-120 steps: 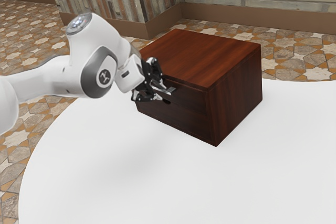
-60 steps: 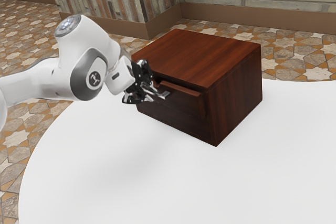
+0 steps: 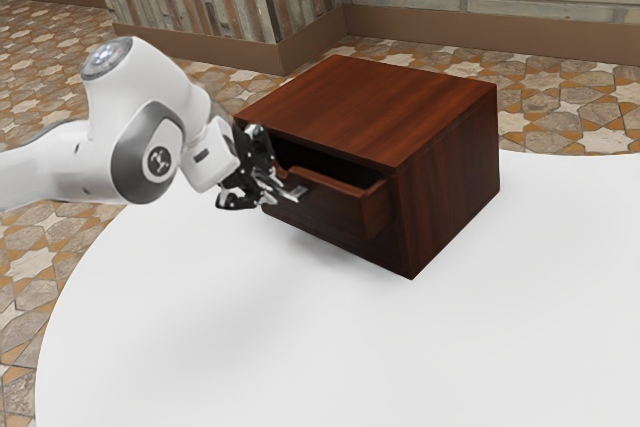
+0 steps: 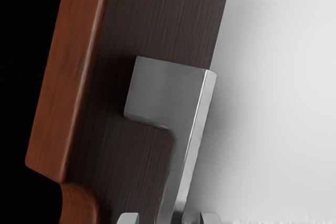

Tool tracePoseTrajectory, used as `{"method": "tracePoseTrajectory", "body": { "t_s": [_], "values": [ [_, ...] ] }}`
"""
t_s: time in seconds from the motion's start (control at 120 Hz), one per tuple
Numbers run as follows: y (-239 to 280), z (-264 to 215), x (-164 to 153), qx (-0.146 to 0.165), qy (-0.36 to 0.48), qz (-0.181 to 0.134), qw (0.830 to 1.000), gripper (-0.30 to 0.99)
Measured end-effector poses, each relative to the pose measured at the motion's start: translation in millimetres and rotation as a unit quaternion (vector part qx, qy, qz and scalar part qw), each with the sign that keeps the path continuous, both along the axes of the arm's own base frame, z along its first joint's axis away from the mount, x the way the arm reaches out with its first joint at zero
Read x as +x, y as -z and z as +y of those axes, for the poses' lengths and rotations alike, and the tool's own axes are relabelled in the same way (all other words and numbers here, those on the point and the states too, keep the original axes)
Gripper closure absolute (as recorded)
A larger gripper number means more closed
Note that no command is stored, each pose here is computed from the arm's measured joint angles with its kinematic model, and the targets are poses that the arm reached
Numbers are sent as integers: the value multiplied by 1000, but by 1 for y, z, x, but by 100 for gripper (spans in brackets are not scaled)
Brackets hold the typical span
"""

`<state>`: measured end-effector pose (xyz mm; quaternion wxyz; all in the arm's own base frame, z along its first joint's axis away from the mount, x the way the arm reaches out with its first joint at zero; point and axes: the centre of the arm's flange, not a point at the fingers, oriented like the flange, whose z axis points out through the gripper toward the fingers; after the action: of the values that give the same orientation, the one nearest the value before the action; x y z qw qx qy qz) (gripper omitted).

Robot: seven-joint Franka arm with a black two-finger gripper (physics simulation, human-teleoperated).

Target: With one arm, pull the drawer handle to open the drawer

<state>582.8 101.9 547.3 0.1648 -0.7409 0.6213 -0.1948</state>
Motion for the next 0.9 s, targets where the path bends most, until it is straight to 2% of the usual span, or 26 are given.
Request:
{"method": "tracePoseTrajectory", "body": {
  "t_s": [0.475,0.9],
  "values": [
    [-2,-13,-28,-4,2,3,1000,65],
    [-2,-2,-55,-6,-12,7,1000,65]
  ]
}}
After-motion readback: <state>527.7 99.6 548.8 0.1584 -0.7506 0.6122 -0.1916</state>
